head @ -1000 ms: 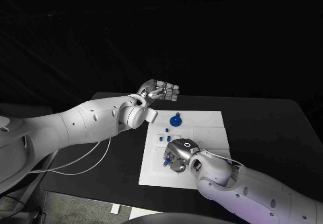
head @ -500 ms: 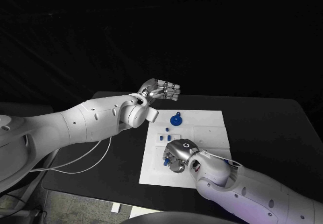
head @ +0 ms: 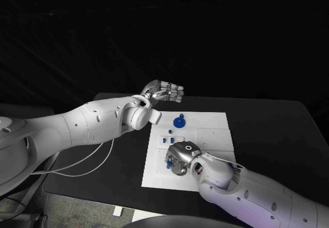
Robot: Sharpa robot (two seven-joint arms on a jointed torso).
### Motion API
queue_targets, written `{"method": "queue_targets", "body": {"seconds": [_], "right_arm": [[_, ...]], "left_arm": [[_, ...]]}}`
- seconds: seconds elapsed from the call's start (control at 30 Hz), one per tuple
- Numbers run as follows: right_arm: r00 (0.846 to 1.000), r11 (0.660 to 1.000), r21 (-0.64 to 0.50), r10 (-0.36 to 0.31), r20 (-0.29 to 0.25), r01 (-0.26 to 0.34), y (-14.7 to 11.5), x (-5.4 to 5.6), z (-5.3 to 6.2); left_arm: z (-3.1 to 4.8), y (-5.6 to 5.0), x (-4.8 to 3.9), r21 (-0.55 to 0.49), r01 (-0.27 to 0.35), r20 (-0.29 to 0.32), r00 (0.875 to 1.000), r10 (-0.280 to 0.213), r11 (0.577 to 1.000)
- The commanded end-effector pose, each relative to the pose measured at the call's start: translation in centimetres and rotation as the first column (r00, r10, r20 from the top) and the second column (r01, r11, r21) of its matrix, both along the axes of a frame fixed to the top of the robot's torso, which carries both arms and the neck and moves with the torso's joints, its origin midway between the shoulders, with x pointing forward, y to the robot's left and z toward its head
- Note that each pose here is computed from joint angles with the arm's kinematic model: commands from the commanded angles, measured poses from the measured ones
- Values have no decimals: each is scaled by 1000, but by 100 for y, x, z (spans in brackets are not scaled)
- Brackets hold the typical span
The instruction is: Assemble the parts on the task board
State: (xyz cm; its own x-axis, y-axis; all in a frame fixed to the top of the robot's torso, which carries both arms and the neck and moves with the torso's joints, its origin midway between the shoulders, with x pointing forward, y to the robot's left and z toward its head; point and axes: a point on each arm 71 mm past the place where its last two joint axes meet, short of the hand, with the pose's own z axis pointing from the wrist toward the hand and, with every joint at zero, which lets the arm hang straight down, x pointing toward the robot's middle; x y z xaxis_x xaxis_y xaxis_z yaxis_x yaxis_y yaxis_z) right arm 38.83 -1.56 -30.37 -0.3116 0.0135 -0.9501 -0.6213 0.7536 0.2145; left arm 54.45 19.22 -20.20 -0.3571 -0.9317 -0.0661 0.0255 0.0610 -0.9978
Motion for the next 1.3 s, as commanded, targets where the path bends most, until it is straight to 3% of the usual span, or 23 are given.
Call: {"method": "queue_targets", "body": {"seconds": [0.03, 0.6, 1.3], "right_arm": [[1000, 1000, -28, -4, -5, 3, -20, -16, -61], [1000, 1000, 25, -12, 18, 11, -9, -44, -19], [1000, 998, -56, -13, -23, 11, 9, -34, -117]], "left_arm": [[11, -26, -3, -12, 15, 1, 1000, -15, 1000], [10, -15, -3, -11, 15, 0, 1000, -15, 1000], [10, -32, -4, -12, 19, -2, 1000, -19, 1000]]}}
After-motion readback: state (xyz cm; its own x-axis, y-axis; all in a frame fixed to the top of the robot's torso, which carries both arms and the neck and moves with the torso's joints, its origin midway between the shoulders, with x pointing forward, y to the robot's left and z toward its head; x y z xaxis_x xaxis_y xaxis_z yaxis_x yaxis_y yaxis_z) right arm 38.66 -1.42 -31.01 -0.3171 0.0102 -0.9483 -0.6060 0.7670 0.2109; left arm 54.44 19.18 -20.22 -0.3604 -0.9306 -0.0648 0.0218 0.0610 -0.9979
